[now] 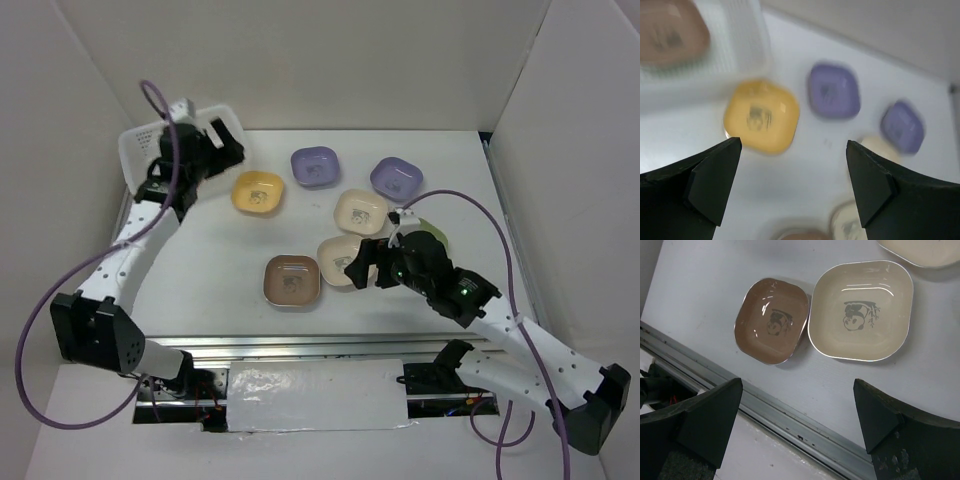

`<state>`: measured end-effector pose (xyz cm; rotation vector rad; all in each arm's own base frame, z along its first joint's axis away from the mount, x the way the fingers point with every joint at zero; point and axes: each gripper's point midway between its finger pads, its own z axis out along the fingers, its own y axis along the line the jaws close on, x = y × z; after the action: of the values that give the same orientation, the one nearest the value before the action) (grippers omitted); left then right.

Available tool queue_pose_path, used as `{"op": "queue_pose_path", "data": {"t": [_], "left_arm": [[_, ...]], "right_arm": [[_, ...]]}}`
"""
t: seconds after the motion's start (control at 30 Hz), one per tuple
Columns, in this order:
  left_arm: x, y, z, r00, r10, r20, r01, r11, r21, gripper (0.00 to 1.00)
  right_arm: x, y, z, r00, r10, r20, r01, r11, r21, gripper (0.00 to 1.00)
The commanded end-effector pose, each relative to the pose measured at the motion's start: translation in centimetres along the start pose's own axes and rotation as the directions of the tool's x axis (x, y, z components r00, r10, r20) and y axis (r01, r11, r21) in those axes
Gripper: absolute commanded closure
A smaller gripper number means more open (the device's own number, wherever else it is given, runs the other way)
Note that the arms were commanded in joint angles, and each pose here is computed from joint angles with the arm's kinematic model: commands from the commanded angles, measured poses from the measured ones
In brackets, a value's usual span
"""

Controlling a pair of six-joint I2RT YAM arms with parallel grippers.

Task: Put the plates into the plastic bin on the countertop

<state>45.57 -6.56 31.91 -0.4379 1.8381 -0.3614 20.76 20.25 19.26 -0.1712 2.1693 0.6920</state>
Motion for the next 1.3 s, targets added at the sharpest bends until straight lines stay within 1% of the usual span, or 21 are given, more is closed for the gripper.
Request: {"op": "queue_pose_path", "data": {"t": [0.0, 0.07, 0.13, 0.17, 0.2, 0.4, 0.43, 0.5, 0.63, 0.7, 0.73, 0.77, 0.83, 0.87, 0.9, 0.97, 1.0, 1.07, 1.13, 1.2, 1.27], "left_arm": [[14.6, 3.0, -0.7, 0.933, 0.123, -0.338, -0.147, 0.988, -0.047, 0.01], [17.5, 1.7, -2.8, 0.916, 0.154, -0.371, -0.162, 0.987, 0.009, 0.01], [21.6, 2.5, -4.8, 0.882, 0.195, -0.428, -0.202, 0.979, 0.030, 0.01], [22.1, 2.5, -5.6, 0.884, 0.191, -0.428, -0.198, 0.980, 0.027, 0.01], [24.1, 3.8, -6.4, 0.863, 0.203, -0.463, -0.218, 0.976, 0.021, 0.01], [29.6, 6.9, -8.2, 0.813, 0.216, -0.541, -0.260, 0.966, -0.005, 0.03], [30.4, 7.5, -8.2, 0.805, 0.209, -0.556, -0.266, 0.964, -0.024, 0.05], [31.4, 8.7, -8.3, 0.790, 0.211, -0.576, -0.292, 0.955, -0.050, 0.17], [33.5, 9.8, -8.3, 0.763, 0.203, -0.614, -0.314, 0.946, -0.077, 0.26], [33.6, 9.4, -8.4, 0.763, 0.207, -0.613, -0.317, 0.945, -0.076, 0.45], [32.8, 8.7, -8.2, 0.777, 0.208, -0.594, -0.312, 0.947, -0.077, 0.58], [32.6, 9.0, -8.8, 0.772, 0.208, -0.601, -0.327, 0.940, -0.094, 0.80], [30.4, 8.7, -9.0, 0.816, 0.198, -0.543, -0.326, 0.933, -0.150, 0.96], [30.0, 9.6, -9.9, 0.812, 0.192, -0.551, -0.344, 0.920, -0.186, 1.00], [27.4, 9.9, -9.9, 0.865, 0.156, -0.477, -0.309, 0.914, -0.261, 1.00], [24.5, 12.1, -11.0, 0.904, 0.094, -0.417, -0.268, 0.885, -0.381, 1.00], [21.9, 11.8, -11.3, 0.943, 0.056, -0.329, -0.192, 0.897, -0.398, 1.00], [17.6, 11.3, -11.2, 0.978, -0.008, -0.208, -0.077, 0.915, -0.397, 1.00], [12.4, 9.4, -11.2, 0.994, -0.060, -0.089, 0.027, 0.940, -0.339, 1.00], [7.1, 9.5, -10.3, 0.993, -0.115, 0.031, 0.118, 0.922, -0.368, 1.00], [3.9, 11.6, -9.2, 0.981, -0.148, 0.123, 0.188, 0.873, -0.451, 1.00]], "right_arm": [[-3.3, 0.7, -2.4, 0.992, 0.041, 0.122, -0.040, 0.999, -0.012, 0.00], [-3.5, 0.5, -3.3, 0.988, 0.049, 0.147, -0.047, 0.999, -0.013, 0.00], [-3.5, 0.2, -3.7, 0.986, 0.059, 0.156, -0.058, 0.998, -0.011, 0.00], [-3.3, 0.1, -4.0, 0.986, 0.062, 0.154, -0.061, 0.998, -0.012, 0.00], [-3.3, 0.1, -4.1, 0.986, 0.065, 0.155, -0.064, 0.998, -0.014, 0.00], [-2.8, 0.3, -4.8, 0.983, 0.086, 0.160, -0.079, 0.996, -0.047, 0.00], [-2.8, 0.4, -5.0, 0.982, 0.090, 0.163, -0.083, 0.995, -0.052, 0.00], [-2.8, 0.5, -5.3, 0.982, 0.094, 0.162, -0.085, 0.995, -0.062, 0.00], [-2.8, 0.4, -6.0, 0.979, 0.101, 0.177, -0.090, 0.993, -0.070, 0.00], [-2.8, 0.5, -6.2, 0.978, 0.102, 0.180, -0.090, 0.993, -0.074, 0.00], [-2.9, 0.4, -6.3, 0.978, 0.103, 0.183, -0.091, 0.993, -0.072, 0.00], [-2.8, 0.5, -6.3, 0.978, 0.103, 0.179, -0.091, 0.993, -0.073, 0.00], [-2.8, 0.4, -6.3, 0.978, 0.102, 0.180, -0.090, 0.993, -0.072, 0.00], [-2.8, 0.4, -6.3, 0.978, 0.102, 0.183, -0.090, 0.993, -0.072, 0.00], [-2.8, 0.4, -6.2, 0.978, 0.102, 0.183, -0.091, 0.993, -0.070, 0.00], [-2.8, 0.5, -6.1, 0.978, 0.099, 0.182, -0.087, 0.993, -0.074, 0.00], [-2.7, 0.5, -6.0, 0.979, 0.099, 0.178, -0.086, 0.993, -0.077, 0.00], [-2.9, 0.7, -5.7, 0.979, 0.097, 0.181, -0.084, 0.993, -0.080, 0.00], [-3.1, 0.9, -5.2, 0.980, 0.093, 0.178, -0.078, 0.993, -0.087, 0.00], [-3.2, 1.1, -4.4, 0.982, 0.082, 0.168, -0.069, 0.994, -0.082, 0.00], [-3.5, 1.2, -4.0, 0.983, 0.079, 0.165, -0.067, 0.995, -0.077, 0.00]]}}
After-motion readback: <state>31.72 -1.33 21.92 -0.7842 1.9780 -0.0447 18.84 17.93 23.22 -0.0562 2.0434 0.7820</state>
